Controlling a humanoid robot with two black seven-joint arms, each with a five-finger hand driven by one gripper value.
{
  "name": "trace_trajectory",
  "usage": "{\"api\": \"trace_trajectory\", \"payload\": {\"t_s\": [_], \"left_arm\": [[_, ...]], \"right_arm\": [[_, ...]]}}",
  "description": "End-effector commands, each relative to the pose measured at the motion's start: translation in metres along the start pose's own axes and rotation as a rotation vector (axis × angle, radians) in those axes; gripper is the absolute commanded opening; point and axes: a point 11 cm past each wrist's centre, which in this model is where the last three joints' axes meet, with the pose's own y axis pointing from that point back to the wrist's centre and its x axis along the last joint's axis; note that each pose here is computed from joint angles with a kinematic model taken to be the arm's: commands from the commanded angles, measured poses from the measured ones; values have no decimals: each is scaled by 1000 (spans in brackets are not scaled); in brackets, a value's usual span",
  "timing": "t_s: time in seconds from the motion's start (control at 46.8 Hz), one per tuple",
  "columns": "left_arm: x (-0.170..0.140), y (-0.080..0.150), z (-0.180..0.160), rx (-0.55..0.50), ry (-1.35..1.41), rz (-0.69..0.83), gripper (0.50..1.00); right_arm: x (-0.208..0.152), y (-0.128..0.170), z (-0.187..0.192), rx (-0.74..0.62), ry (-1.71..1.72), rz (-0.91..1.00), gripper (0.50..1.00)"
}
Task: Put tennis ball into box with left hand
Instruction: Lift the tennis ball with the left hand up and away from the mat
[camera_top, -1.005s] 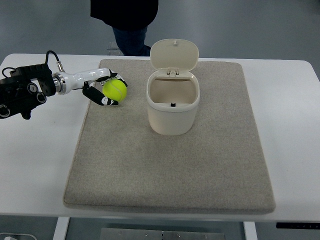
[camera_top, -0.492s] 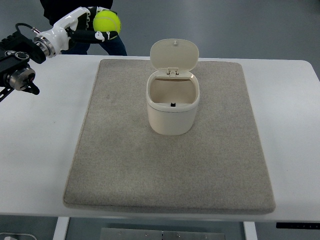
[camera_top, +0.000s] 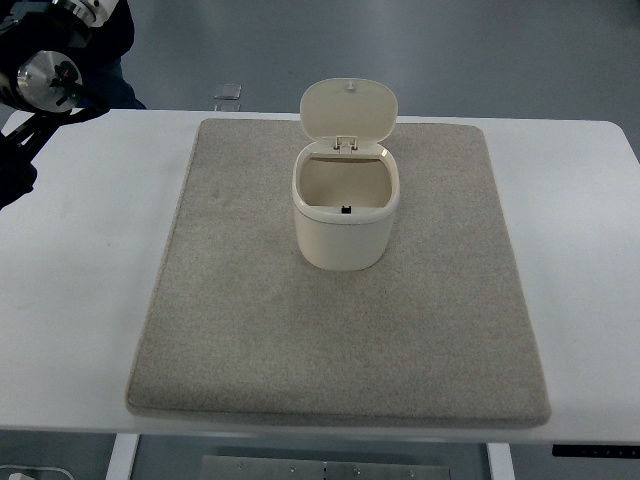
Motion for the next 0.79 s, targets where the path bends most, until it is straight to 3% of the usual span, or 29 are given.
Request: {"api": "trace_trajectory", "payload": {"t_s": [0.0,0.128,0.449,0.599,0.77], "left_arm": [[-13,-8,6,-40,53,-18,500],[-30,-21,22,-101,112,-41,500],[-101,-45,19,-109,130,-177,500],[-155,-49,-8,-57,42,-296,500],[-205,-37,-40,11,-30,-435,500]], "right_arm": [[0,0,0,-1,0,0,938],[0,0,0,-1,0,0,938],[0,0,0,-1,0,0,938],[0,0,0,-1,0,0,938],[0,0,0,0,0,-1,938]]}}
